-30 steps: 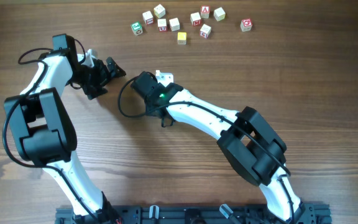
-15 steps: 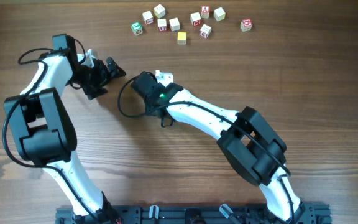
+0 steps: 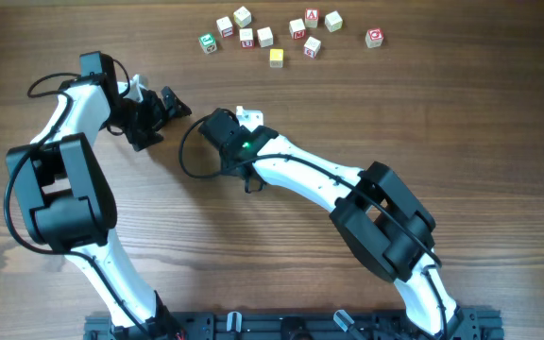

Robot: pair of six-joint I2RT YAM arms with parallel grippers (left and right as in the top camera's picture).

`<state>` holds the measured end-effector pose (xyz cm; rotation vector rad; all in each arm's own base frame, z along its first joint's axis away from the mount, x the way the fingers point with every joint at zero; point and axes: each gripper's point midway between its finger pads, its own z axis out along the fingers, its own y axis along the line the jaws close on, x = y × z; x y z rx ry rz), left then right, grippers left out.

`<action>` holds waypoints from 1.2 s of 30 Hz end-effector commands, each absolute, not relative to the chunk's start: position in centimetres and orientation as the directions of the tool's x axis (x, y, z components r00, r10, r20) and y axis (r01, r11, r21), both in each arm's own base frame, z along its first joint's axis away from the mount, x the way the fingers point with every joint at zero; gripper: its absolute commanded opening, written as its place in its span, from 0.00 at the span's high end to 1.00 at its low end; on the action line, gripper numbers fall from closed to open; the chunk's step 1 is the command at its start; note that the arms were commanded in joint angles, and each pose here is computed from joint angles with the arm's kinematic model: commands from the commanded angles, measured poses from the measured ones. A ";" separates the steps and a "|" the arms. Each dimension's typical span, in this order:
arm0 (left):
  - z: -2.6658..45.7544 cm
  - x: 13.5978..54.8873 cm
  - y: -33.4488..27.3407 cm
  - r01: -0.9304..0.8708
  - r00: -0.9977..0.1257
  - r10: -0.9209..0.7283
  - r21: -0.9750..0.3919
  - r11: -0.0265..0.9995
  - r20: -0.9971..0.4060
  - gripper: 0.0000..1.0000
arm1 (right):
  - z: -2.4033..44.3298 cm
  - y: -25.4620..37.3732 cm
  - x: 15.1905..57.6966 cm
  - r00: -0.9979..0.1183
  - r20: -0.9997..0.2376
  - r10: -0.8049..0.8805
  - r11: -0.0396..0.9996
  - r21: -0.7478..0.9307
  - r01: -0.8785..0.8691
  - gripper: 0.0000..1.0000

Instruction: Form a circle

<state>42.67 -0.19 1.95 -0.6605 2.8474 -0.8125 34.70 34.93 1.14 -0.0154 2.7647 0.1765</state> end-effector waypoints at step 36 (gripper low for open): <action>-0.4 41.3 0.6 -0.415 -0.896 -0.441 -0.458 0.786 0.054 0.00 | 0.9 34.6 35.0 -0.933 -0.359 0.019 0.994 0.109 -0.022 0.27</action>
